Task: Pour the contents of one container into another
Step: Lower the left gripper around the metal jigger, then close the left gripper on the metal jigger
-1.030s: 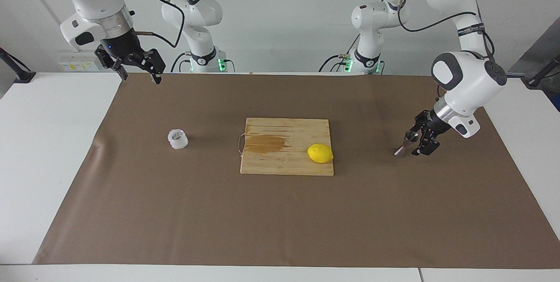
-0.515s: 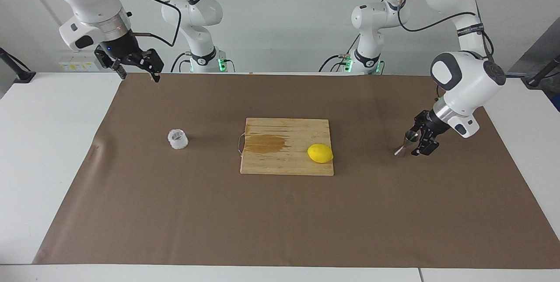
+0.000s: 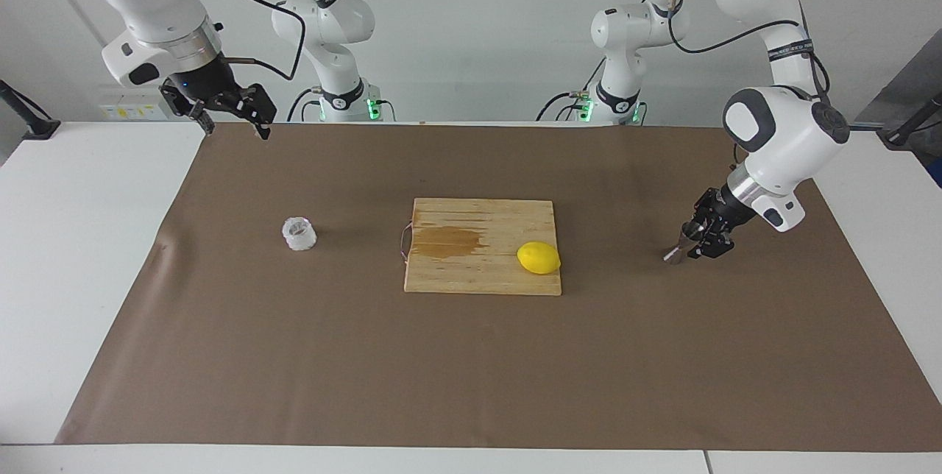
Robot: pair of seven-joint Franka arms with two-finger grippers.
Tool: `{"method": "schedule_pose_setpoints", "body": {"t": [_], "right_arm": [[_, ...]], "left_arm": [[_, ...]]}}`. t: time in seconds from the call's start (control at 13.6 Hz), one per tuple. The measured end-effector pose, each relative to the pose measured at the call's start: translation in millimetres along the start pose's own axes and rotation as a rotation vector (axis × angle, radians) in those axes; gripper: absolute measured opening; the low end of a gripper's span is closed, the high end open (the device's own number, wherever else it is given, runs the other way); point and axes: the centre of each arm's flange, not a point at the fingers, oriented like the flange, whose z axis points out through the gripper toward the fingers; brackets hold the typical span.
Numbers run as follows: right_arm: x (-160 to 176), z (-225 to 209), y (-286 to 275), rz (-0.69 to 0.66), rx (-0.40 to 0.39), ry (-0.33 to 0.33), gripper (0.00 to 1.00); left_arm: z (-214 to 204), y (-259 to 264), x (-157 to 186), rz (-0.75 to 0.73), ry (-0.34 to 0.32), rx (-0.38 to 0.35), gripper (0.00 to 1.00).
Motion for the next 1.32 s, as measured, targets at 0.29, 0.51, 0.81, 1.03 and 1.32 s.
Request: {"method": "schedule_pose_setpoints", "body": {"t": [0.29,0.51,0.81,1.03,1.32], "right_arm": [[0.0,0.1,0.0,0.000,0.000,0.000,1.00],[0.0,0.1,0.0,0.000,0.000,0.000,1.00],[0.0,0.1,0.0,0.000,0.000,0.000,1.00],[0.0,0.1,0.0,0.000,0.000,0.000,1.00],[0.0,0.1,0.0,0.000,0.000,0.000,1.00]], "left_arm": [[0.1,0.0,-0.1,0.000,0.000,0.000,0.53],[0.3,-0.3,-0.2,0.000,-0.001,0.002,0.54],[2.0,-2.2,-1.6,0.001,-0.010,0.019,0.54],[2.8,-3.7,-3.4,0.002,-0.017,0.034,0.54],[2.2,-6.4,-5.4,0.003,-0.027,0.052,0.54]]}}
